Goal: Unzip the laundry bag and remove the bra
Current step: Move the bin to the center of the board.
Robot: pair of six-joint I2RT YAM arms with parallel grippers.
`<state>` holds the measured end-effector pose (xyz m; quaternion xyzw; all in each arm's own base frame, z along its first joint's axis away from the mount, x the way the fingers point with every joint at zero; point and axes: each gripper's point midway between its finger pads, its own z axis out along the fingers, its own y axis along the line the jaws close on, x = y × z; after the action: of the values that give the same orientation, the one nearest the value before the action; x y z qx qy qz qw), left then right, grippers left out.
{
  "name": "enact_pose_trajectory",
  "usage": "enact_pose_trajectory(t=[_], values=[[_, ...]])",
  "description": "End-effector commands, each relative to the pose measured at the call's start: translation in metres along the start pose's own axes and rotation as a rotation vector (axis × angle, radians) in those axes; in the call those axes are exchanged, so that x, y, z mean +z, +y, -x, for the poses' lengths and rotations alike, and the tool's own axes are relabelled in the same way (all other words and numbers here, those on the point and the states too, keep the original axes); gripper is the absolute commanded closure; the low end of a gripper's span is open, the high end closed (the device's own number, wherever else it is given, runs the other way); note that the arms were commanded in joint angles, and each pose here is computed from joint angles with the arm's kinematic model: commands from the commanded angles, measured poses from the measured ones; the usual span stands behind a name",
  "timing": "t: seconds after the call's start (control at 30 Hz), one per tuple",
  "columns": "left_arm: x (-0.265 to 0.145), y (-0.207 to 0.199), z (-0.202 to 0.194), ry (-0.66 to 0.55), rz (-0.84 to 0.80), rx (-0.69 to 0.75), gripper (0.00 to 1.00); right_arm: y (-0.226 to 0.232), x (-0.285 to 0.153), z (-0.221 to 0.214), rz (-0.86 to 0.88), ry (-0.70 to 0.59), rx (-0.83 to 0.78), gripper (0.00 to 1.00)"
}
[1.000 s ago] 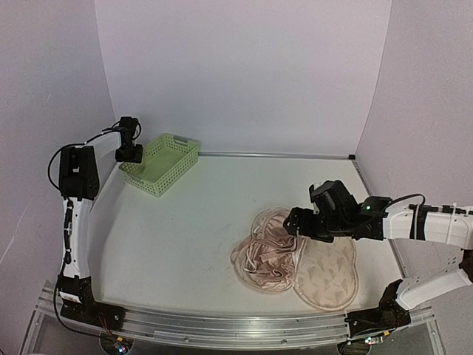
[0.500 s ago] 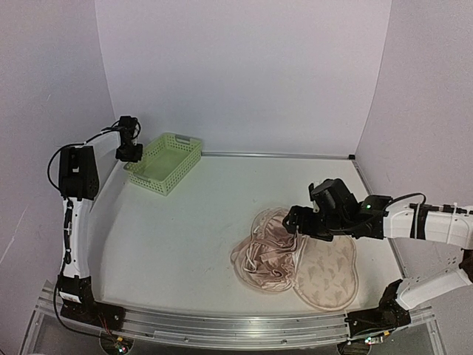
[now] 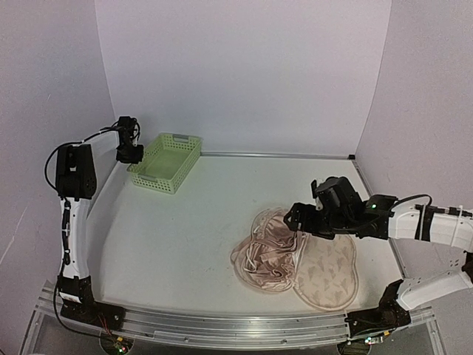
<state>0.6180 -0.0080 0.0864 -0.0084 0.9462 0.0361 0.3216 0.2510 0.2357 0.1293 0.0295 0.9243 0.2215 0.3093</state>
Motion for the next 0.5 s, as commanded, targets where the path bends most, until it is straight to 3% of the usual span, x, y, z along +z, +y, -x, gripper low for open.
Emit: enact_pose_trajectory(t=[0.0, 0.47], values=[[-0.015, 0.0, 0.004, -0.018, -0.022, -0.074, 1.0, 0.005, -0.011, 0.011, 0.036, -0.048, 0.016, 0.09], [-0.044, -0.022, -0.028, 0.035, -0.055, -0.097, 1.0, -0.002, -0.018, 0.009, 0.037, -0.066, 0.019, 0.09]])
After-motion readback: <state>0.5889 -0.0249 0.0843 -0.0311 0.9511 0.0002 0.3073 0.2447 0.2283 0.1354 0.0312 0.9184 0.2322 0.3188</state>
